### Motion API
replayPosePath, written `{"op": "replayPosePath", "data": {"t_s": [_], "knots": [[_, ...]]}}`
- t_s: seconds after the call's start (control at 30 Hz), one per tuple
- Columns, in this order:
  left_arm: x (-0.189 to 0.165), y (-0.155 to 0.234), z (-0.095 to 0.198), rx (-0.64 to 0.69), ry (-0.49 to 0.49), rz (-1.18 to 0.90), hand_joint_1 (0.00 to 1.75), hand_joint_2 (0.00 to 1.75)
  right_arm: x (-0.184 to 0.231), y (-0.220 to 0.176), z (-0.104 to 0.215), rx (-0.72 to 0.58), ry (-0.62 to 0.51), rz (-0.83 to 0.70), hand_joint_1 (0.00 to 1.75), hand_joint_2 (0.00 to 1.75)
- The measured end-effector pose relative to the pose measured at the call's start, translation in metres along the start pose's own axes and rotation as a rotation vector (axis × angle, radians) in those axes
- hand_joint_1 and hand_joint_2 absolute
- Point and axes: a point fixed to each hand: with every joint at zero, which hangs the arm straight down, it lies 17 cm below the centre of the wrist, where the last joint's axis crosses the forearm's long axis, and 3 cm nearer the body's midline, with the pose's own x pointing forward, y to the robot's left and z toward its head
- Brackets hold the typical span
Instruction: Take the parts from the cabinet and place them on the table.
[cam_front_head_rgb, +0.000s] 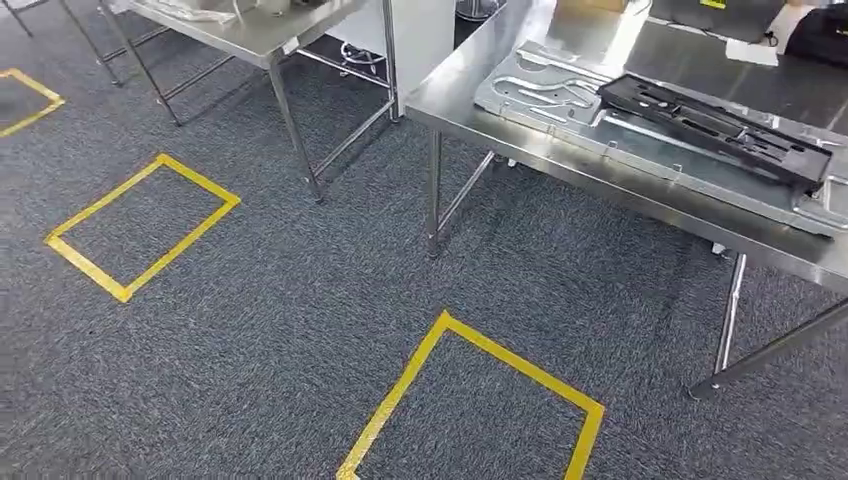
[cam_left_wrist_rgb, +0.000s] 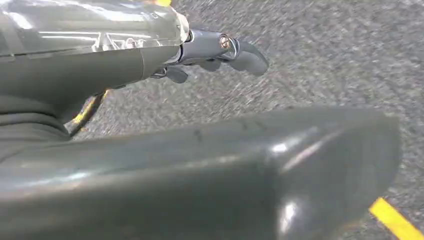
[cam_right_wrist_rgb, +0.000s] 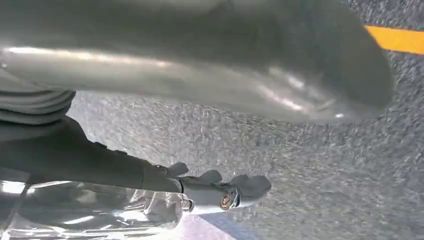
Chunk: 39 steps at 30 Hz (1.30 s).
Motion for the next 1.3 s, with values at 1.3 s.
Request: {"op": "replayPosePath", "data": {"t_s": [1.3], "knots": [[-0.004, 0.005, -0.002, 0.015, 0.035, -0.015, 0.0, 0.0, -0.022, 0.064, 0.017, 0.28, 0.051, 0.064, 0.0, 0.0]]}}
